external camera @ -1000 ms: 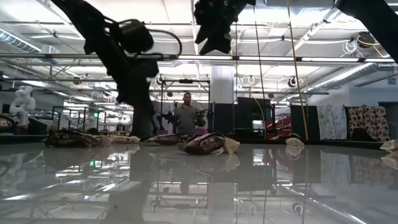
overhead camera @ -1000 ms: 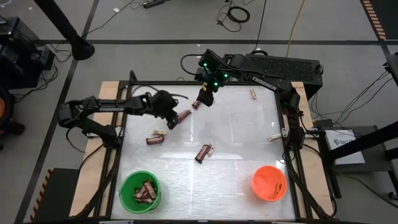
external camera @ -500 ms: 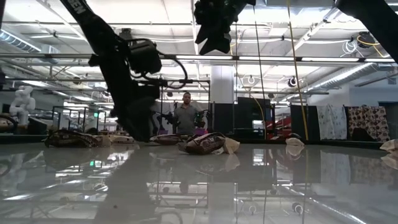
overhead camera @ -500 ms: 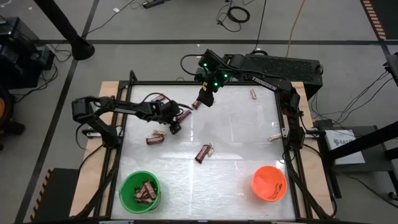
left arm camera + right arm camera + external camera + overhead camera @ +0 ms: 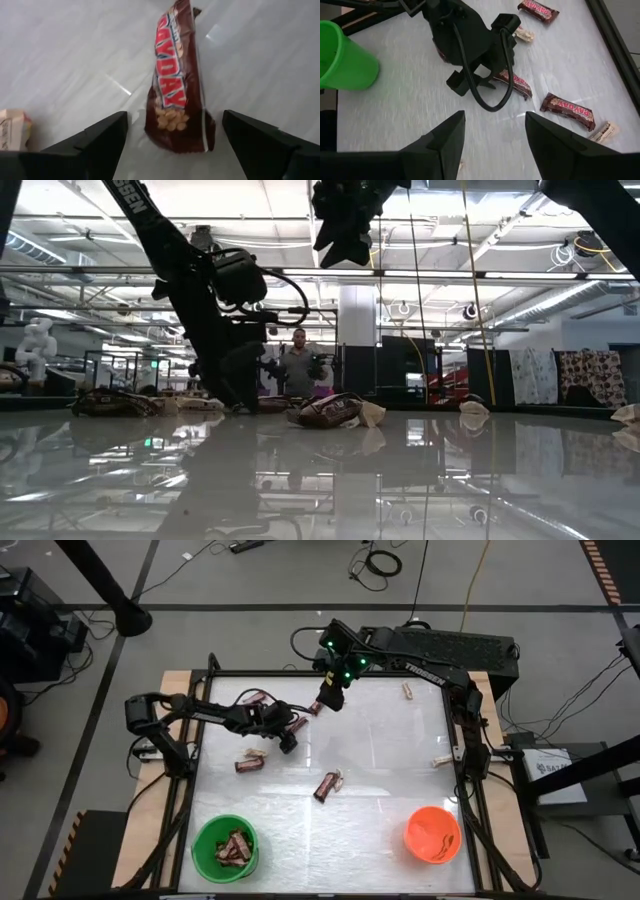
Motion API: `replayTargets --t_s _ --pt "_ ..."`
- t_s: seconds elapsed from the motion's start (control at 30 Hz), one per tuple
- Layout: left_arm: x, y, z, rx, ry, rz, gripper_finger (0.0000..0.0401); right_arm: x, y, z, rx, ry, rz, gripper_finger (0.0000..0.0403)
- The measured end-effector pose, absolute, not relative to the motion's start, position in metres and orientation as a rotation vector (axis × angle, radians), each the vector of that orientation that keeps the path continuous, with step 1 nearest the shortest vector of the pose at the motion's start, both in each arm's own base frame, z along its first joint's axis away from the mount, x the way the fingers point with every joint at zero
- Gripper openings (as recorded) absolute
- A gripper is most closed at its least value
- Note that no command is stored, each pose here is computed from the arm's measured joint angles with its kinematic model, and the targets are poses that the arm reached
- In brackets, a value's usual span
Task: Sort candy by brand, put in halloween buckets
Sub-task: Put the brown chocolate bar into the green bucket
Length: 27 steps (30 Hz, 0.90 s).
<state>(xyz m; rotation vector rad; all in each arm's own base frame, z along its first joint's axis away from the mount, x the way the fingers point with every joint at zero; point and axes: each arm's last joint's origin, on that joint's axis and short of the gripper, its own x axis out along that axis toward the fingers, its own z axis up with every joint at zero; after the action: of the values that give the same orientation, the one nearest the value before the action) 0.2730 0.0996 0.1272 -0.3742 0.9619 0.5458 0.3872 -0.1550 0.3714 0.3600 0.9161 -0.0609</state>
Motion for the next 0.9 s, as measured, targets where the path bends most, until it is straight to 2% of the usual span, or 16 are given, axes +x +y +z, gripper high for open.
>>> replayTargets --t_s 0.2,0.33,0.53,0.77,0.83,0.9 --pt "0.273 0.099 0.126 -0.38 0.968 0.528 0.0333 0.388 -0.155 0.372 0.357 0.912 -0.064 0.0199" --pt "0.272 0.098 0.126 -0.382 0.99 0.532 0.0304 0.388 -0.155 0.372 0.356 0.912 -0.063 0.0199" --pt "0.269 0.099 0.125 -0.373 1.012 0.56 0.0203 0.388 -0.156 0.372 0.351 0.902 -0.062 0.0199" --pt "0.267 0.098 0.126 -0.373 1.03 0.565 0.0034 0.388 -0.156 0.372 0.331 0.903 -0.053 0.0199" --pt "0.267 0.098 0.13 -0.386 1.058 0.55 0.0014 0.388 -0.156 0.372 0.33 0.903 -0.053 0.0199" --pt "0.267 0.097 0.137 -0.404 1.114 0.523 0.0014 0.388 -0.156 0.372 0.319 0.903 -0.048 0.0199"
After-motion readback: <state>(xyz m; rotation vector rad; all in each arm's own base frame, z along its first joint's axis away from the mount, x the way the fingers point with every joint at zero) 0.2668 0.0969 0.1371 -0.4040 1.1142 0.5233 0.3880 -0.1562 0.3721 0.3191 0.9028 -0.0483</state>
